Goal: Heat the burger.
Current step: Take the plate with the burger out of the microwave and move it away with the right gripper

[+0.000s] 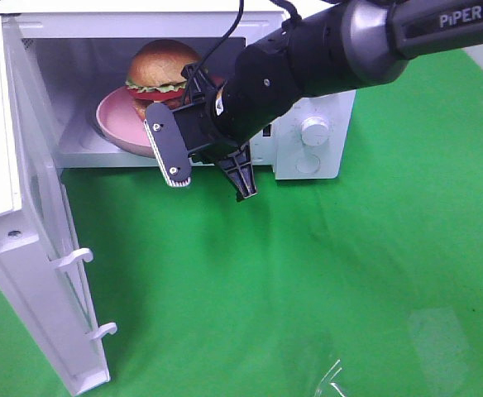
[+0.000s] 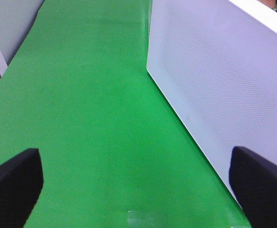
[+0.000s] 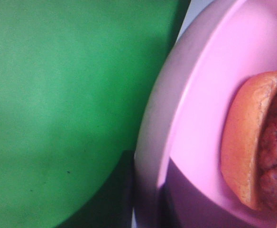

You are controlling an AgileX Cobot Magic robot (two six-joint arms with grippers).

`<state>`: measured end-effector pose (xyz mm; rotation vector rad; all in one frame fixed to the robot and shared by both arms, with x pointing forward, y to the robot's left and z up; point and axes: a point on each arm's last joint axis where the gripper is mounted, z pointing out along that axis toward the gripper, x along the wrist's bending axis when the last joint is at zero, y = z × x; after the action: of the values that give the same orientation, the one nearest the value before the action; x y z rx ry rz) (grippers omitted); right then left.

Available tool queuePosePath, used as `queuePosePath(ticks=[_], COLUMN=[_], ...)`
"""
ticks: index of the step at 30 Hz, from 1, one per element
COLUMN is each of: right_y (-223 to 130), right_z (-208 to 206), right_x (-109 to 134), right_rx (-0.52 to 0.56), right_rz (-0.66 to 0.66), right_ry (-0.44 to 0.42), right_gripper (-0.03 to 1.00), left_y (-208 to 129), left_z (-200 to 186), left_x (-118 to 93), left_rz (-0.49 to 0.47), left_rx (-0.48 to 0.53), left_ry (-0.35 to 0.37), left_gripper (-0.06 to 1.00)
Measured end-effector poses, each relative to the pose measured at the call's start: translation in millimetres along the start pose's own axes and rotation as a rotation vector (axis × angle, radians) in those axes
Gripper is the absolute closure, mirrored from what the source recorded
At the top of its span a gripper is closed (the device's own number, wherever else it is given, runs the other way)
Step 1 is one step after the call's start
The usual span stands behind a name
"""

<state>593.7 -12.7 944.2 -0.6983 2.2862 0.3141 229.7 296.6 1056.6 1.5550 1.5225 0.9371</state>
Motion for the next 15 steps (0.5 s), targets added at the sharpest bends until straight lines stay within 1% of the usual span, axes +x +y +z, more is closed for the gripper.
queuePosePath(ticks=[1,5,8,13,15], right_y=[1,1,1,1,1], right_z=[-6,-13,-24,-32,-42], right_x=[5,12,23,31,35], right_rx=[-0.008,-0.018,-0.033,-0.042,-0.047], right_rz=[-0.016,-0.038,-0.076,-0.076,-0.064], right_ry=[-0.003,0.001,0.019,0.03,0.027], right_gripper=[0.84,0.84,0.84,0.84,0.84], left_y=[0,0,0,0,0], left_z=[0,0,0,0,0], left_x=[0,0,0,0,0], left_rz=[0.0,0.0,0.0,0.0,0.0], left_rx=[0.0,0.0,0.0,0.0,0.0], left_ry=[0.0,0.0,0.0,0.0,0.0], left_gripper=[-0.05,-0.05,-0.05,-0.05,-0.05])
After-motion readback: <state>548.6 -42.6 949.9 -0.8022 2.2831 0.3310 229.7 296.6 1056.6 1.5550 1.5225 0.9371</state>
